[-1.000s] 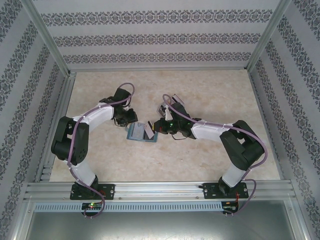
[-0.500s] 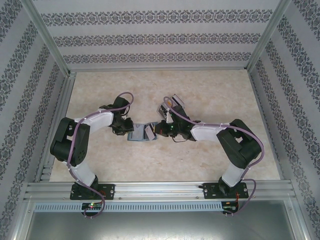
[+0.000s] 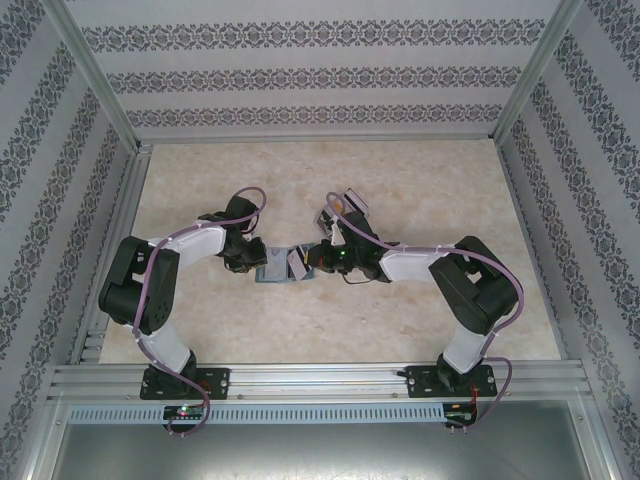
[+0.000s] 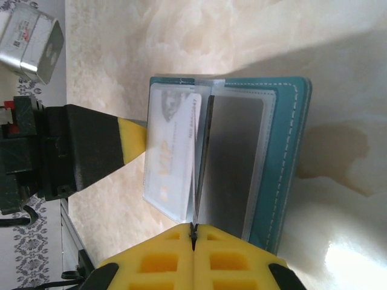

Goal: Put the credit cards into the card holder
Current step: Insert the credit card into the card slot, then pick up the card holder from the center of the table.

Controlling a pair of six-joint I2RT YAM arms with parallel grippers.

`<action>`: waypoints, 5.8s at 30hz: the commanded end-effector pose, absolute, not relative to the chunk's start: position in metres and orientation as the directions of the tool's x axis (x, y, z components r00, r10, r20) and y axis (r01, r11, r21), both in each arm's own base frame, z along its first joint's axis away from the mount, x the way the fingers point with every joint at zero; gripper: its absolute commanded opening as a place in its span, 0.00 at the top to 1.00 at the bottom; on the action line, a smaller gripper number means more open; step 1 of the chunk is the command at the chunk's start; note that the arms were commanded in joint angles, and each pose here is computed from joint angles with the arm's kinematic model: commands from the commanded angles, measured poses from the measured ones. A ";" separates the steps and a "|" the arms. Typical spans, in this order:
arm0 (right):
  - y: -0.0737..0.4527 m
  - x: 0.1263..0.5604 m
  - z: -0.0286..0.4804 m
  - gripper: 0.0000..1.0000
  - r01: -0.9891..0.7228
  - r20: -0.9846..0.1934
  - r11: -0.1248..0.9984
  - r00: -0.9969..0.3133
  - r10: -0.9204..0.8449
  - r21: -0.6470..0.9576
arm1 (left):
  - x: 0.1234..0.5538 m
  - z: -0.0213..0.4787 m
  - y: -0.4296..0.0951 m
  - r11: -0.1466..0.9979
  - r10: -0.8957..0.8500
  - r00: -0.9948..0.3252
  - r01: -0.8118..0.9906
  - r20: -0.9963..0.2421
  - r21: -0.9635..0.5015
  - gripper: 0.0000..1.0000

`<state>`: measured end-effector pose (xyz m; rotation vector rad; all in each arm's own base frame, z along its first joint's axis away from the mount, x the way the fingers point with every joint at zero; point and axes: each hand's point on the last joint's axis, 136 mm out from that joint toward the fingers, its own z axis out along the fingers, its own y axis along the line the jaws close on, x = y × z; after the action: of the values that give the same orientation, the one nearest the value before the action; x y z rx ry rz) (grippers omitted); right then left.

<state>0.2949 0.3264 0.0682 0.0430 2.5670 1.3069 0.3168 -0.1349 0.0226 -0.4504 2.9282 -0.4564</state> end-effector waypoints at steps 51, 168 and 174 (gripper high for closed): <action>0.343 0.312 0.040 0.98 -0.009 -0.214 0.607 -0.940 0.266 0.794 | 0.304 0.019 -0.139 0.866 -0.363 -0.929 -0.310 -0.068 -0.392 0.83; 0.360 0.299 0.042 0.87 -0.198 -0.274 0.731 -0.962 -0.016 0.653 | 0.311 0.044 -0.120 0.902 -0.364 -0.922 -0.313 -0.133 -0.297 0.66; 0.362 0.297 0.040 0.87 -0.203 -0.272 0.727 -0.962 -0.023 0.656 | 0.310 0.044 -0.110 0.912 -0.368 -0.916 -0.322 -0.158 -0.253 0.59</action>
<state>0.2997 0.3624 0.0388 -0.1673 2.6987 1.0538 0.3155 -0.1229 0.0460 -0.5225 2.8515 -0.4212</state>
